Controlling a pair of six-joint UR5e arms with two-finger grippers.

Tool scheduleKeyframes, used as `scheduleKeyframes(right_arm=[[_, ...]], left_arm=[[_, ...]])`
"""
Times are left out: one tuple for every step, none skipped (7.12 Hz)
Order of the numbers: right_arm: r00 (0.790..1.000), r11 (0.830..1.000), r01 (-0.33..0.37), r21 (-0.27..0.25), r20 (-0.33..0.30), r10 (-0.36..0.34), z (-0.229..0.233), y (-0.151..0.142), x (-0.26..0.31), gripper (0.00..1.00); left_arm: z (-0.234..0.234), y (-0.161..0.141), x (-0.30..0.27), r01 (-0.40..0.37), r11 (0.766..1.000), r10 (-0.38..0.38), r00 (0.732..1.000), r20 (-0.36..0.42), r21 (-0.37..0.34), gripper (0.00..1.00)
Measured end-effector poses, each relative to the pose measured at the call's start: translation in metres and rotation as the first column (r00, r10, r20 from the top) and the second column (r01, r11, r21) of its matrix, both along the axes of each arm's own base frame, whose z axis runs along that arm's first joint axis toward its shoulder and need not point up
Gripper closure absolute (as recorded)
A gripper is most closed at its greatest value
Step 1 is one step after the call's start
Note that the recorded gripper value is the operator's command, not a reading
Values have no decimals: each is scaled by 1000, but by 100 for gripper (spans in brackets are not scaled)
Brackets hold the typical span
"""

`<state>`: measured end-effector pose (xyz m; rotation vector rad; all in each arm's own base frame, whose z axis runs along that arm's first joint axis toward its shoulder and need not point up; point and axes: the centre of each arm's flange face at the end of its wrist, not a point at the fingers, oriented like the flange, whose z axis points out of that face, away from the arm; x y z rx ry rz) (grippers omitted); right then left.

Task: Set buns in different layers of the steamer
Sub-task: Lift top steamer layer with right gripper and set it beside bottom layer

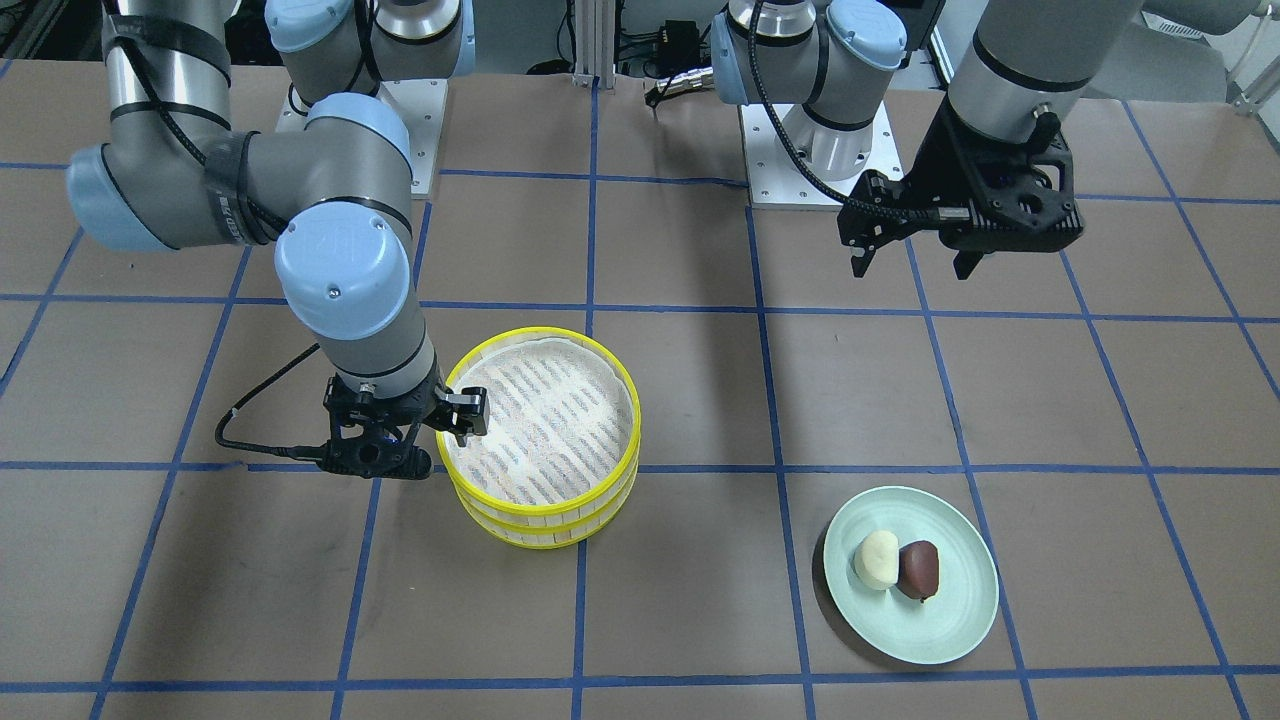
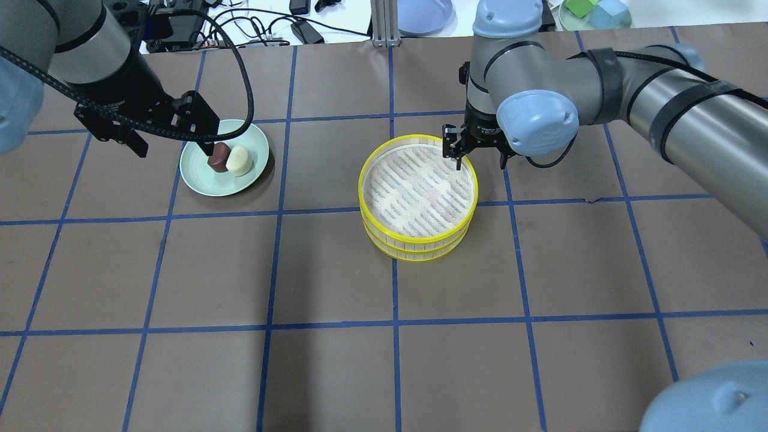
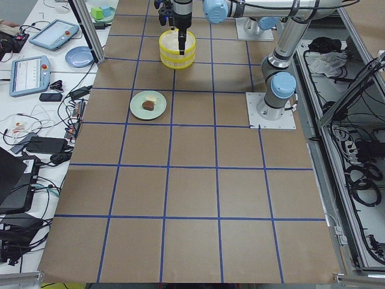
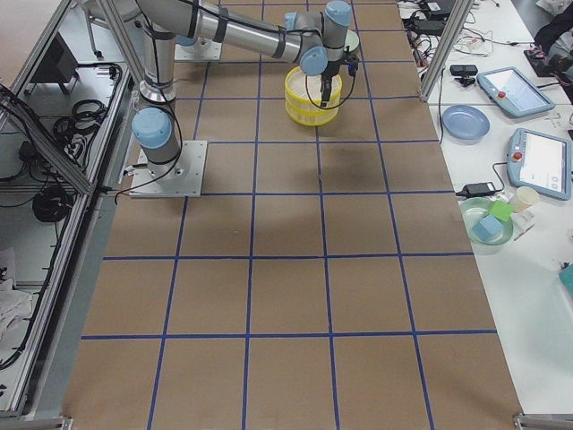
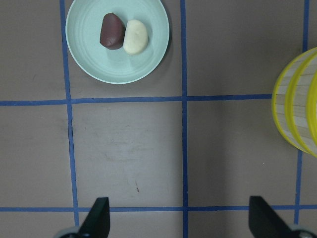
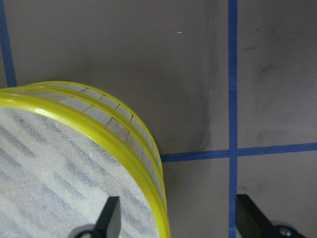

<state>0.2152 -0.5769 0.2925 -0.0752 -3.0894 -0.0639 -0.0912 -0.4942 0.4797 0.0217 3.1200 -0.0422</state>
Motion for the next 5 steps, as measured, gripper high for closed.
scheduleKeyframes(right_arm=[[1000,1000,-6,15,-1,6,-13,-3,1,100],[1000,1000,-10,21,0,10,-19,-4,1,100],[1000,1000,-11,14,3,11,-15,-5,1,100],[1000,1000,-10,-2,8,10,-4,-4,0,100],[1000,1000,-8,-26,20,9,16,0,0,100]], left_arm=[[-12,-9,6,9,1000,-9,1000,0,-3,0],[-23,-21,9,16,1000,-16,1000,2,-11,0],[-38,-38,12,46,998,-46,999,8,-31,0],[-55,-56,14,103,993,-102,995,19,-51,0],[-73,-74,17,167,983,-164,986,37,-72,0]])
